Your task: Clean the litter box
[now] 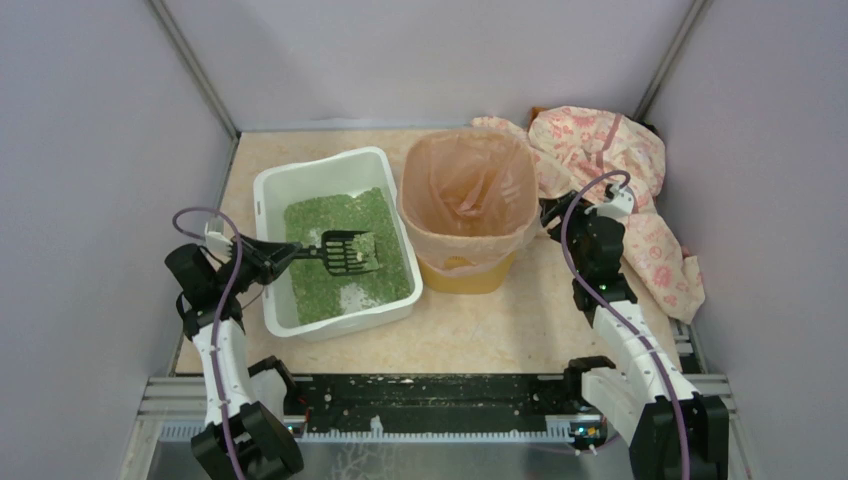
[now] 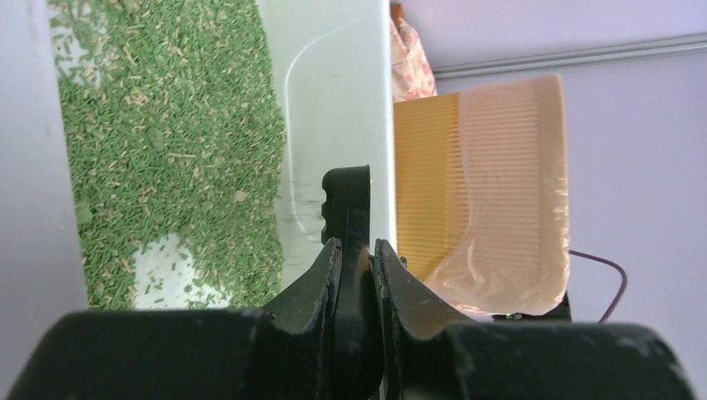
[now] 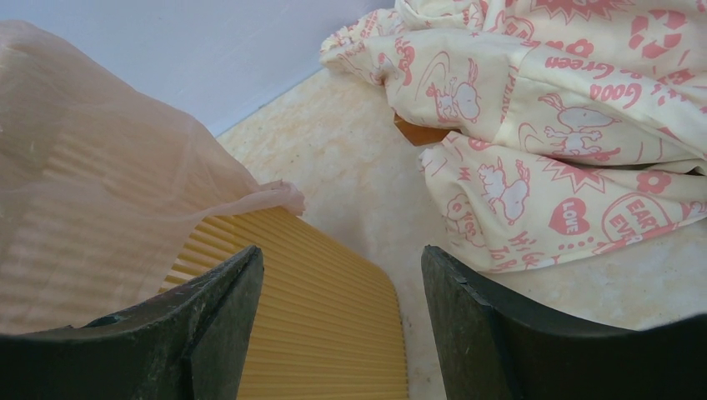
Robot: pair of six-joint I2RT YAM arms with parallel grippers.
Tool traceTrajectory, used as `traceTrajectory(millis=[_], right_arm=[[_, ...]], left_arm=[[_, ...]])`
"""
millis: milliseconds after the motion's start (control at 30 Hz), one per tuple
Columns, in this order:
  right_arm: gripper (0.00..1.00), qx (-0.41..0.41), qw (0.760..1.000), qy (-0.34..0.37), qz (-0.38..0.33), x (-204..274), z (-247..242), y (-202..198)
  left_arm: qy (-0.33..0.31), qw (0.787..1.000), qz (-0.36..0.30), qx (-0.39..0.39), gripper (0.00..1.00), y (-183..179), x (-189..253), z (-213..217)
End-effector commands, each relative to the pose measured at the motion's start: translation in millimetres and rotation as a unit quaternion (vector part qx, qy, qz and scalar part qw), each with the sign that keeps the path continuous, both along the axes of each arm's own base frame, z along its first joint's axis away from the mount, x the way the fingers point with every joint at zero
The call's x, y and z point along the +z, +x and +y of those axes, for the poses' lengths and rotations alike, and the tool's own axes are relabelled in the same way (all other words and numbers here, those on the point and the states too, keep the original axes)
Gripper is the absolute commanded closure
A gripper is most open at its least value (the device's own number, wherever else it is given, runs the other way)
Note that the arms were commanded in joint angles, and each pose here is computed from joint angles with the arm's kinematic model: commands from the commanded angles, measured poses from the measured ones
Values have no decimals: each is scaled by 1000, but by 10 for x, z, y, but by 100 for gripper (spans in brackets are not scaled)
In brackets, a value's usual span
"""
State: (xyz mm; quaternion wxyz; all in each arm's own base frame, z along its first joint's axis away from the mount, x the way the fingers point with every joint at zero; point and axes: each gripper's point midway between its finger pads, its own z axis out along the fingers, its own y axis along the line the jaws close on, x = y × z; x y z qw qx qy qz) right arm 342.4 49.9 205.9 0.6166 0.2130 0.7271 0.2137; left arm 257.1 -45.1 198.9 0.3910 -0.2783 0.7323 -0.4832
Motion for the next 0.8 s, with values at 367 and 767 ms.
traceTrajectory(millis=[367,767], right_arm=[[30,-7,999,-15,-33,253,-52,54],[30,-5,999,-17,-32,256,-48,57]], left_arm=[[-66,990,-117,44,100,41,436,228],[-54,989,-127,61,100,39,556,227]])
